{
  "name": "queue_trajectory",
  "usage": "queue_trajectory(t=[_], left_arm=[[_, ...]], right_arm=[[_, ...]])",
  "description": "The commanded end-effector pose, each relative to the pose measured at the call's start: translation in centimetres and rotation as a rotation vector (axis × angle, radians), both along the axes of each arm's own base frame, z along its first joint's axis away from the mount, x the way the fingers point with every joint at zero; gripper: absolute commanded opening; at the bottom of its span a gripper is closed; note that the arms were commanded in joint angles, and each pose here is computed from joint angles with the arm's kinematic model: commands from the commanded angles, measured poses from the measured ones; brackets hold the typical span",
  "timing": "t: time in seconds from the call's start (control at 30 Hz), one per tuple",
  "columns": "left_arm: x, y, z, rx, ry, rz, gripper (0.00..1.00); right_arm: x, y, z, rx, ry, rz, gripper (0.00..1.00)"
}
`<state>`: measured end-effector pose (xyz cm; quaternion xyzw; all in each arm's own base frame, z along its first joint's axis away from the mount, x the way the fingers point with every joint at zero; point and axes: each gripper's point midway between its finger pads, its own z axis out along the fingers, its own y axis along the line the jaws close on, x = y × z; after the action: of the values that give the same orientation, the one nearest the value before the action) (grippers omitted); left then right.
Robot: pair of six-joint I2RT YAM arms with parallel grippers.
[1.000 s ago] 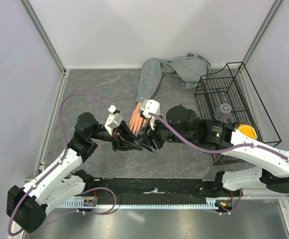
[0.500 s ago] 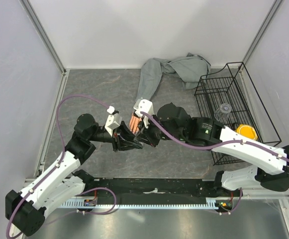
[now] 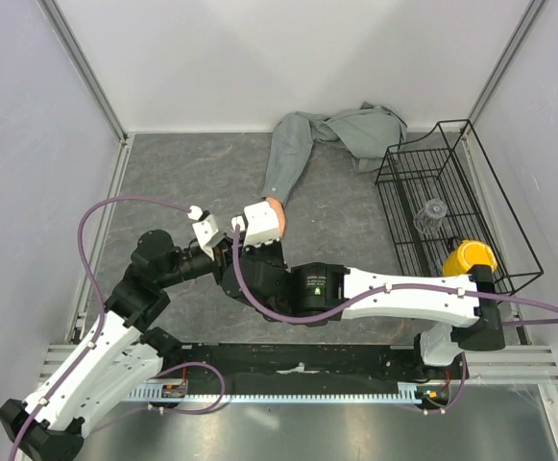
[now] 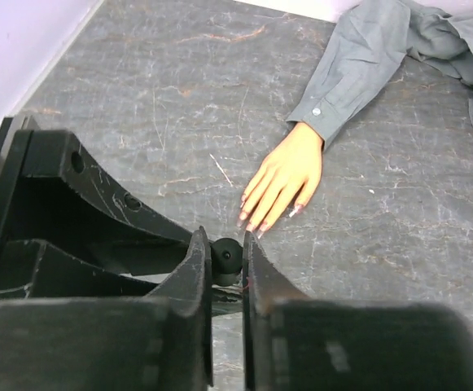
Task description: Paint the nails
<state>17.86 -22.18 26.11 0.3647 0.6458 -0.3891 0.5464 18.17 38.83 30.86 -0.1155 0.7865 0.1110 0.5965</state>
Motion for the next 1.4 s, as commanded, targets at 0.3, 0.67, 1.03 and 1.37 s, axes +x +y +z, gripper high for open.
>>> queue_trajectory(t=[0.3, 0.67, 1.03, 1.37], left_arm=[[0.7, -1.2, 1.4, -0.037, -0.014, -0.083, 0.02], [-6.6, -3.7, 2.4, -0.148, 0.083, -0.622, 0.02], [-8.0, -4.0, 2.2, -0.141, 0.11, -0.7, 0.02], [-8.1, -4.1, 2.4, -0.143, 0.1, -0.696, 0.02]], right_arm=[[-2.5, -6.8, 5.9, 0.051, 0.056, 0.338, 0.84], [-6.0, -5.8, 6.0, 0.073, 0.161, 0.81, 0.8], [-5.5, -4.3, 4.9, 0.055, 0.214, 0.906, 0.6], [-5.5, -3.1, 3.5, 0.025, 0.252, 0.952, 0.46]])
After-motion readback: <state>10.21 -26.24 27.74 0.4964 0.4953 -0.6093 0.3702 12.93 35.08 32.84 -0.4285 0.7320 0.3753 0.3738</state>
